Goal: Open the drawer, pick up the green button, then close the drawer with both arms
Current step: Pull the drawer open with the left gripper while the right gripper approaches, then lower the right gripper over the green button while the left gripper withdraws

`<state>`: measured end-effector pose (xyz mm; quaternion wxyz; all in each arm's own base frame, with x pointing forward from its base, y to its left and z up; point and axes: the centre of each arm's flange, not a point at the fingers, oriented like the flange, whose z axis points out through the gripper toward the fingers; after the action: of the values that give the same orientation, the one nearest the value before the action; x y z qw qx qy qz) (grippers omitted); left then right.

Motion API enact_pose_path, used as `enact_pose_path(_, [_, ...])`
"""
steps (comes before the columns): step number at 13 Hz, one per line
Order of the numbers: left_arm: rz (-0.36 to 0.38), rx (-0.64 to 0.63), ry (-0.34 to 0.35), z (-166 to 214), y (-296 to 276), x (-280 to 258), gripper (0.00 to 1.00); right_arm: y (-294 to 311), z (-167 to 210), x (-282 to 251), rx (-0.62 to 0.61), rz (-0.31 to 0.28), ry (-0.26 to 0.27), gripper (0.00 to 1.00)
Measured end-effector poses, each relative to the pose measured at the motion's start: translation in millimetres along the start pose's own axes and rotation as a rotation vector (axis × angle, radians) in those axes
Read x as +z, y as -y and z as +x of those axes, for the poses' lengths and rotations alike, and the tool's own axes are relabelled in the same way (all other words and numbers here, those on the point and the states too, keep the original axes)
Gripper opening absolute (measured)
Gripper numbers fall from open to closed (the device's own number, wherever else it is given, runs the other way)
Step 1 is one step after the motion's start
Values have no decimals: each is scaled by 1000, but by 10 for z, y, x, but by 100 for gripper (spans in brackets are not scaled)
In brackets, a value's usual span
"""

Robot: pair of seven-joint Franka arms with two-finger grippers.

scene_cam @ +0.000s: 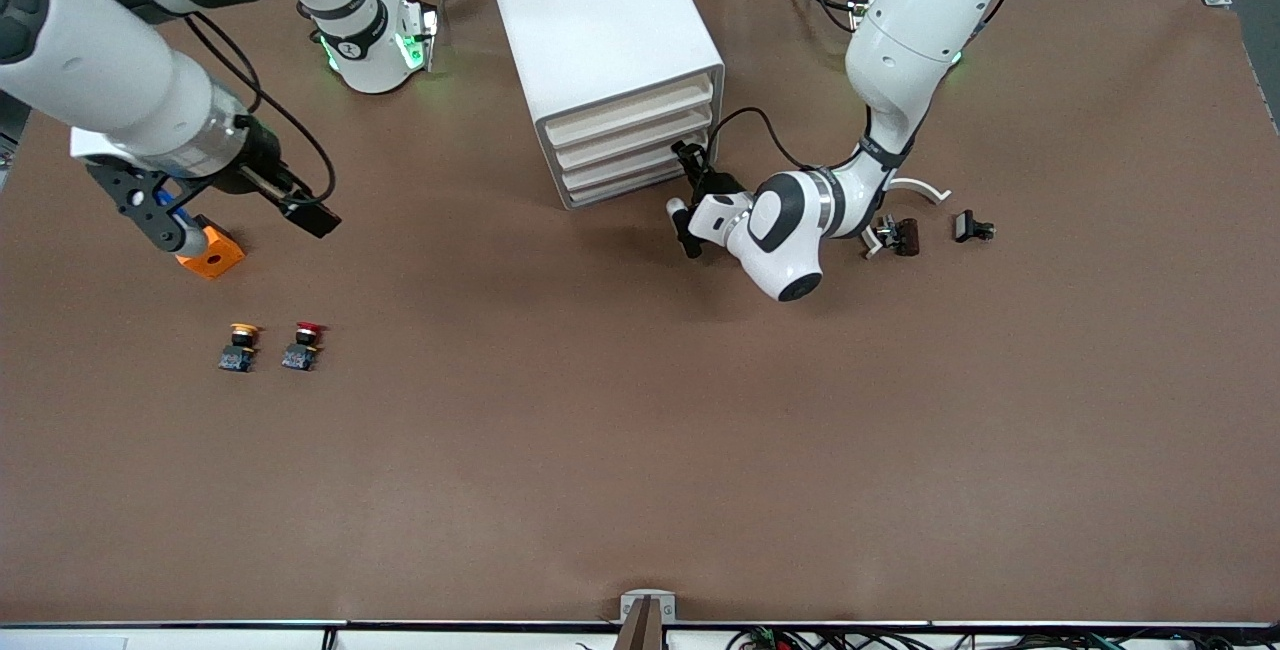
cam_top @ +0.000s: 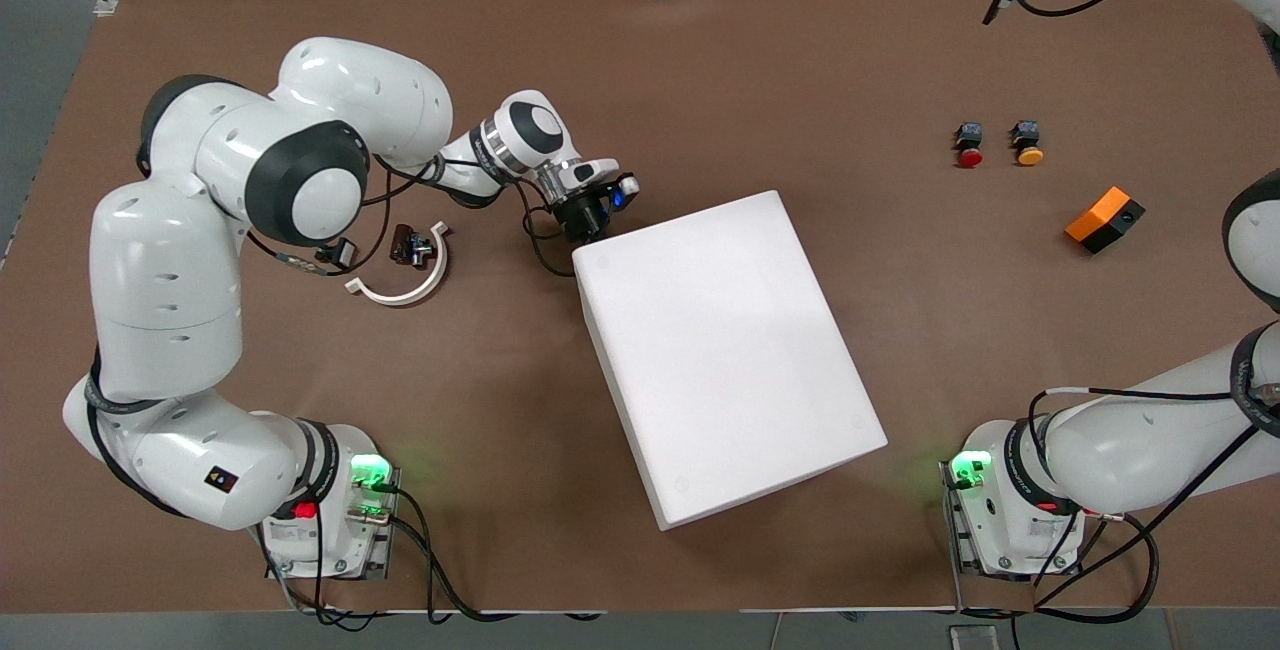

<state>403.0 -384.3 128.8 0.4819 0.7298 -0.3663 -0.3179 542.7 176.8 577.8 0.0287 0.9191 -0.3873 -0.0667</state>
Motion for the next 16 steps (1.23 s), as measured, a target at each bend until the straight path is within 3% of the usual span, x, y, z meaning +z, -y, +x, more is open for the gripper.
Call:
enact_pose_path(6, [45, -5, -112, -26, 93, -508, 15, 575, -643, 297, 114, 19, -27, 100])
enact_pose_path(13, [109, -15, -289, -137, 260, -1391, 15, 1158, -1322, 756, 266, 65, -47, 100])
enact_pose_path(16, [116, -27, -315, -166, 292, -1520, 15, 1345, -1645, 893, 265, 69, -53, 100])
